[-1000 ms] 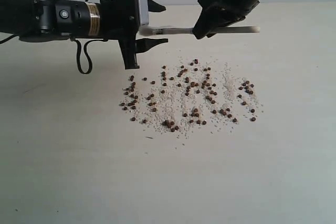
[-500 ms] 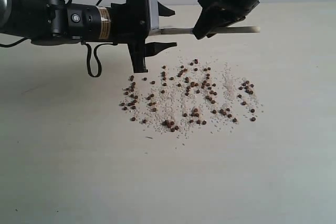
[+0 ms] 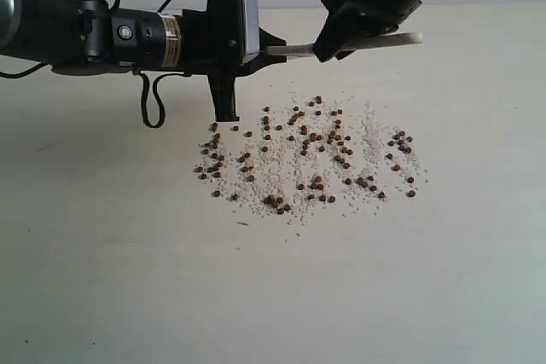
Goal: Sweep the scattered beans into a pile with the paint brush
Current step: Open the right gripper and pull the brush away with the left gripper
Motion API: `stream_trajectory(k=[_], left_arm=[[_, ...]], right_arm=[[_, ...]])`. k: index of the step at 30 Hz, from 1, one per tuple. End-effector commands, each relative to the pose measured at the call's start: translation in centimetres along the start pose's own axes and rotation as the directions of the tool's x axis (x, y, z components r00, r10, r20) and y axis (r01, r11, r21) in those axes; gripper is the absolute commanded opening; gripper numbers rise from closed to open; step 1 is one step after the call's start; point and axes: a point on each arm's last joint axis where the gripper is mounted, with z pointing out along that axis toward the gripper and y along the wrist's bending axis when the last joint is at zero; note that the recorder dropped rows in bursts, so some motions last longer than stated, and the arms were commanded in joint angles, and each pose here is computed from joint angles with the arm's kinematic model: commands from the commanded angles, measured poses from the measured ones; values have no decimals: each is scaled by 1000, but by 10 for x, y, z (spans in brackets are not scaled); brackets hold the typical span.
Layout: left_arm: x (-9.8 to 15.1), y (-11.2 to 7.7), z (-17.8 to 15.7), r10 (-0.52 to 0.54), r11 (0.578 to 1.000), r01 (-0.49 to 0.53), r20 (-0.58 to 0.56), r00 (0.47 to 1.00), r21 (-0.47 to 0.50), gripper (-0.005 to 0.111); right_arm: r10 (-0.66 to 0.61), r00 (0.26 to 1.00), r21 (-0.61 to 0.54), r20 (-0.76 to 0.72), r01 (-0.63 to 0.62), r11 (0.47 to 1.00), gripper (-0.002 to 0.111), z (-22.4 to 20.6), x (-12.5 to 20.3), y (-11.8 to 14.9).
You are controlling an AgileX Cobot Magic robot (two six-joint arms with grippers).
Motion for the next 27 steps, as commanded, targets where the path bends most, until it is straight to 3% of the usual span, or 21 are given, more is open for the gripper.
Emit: stream_trajectory(k=[1, 10, 19, 27], left_arm=[[-6, 3, 2, -25, 1000, 25, 19, 1000, -17, 0], [-12, -2, 6, -16, 1000, 16, 15, 1000, -3, 0], [-12, -1, 6, -27, 1000, 27, 10, 1000, -2, 0], [-12, -1, 6, -54, 999, 54, 11, 999, -3, 0]], right_arm=[[-11, 1000, -25, 23, 12, 1000, 1, -3, -3, 5], [-4, 998, -9, 62, 5, 1000, 29, -7, -7, 6], [-42, 982, 67, 182, 30, 997, 36, -32, -16, 16], [-28, 980, 74, 197, 14, 997, 45, -38, -16, 20]])
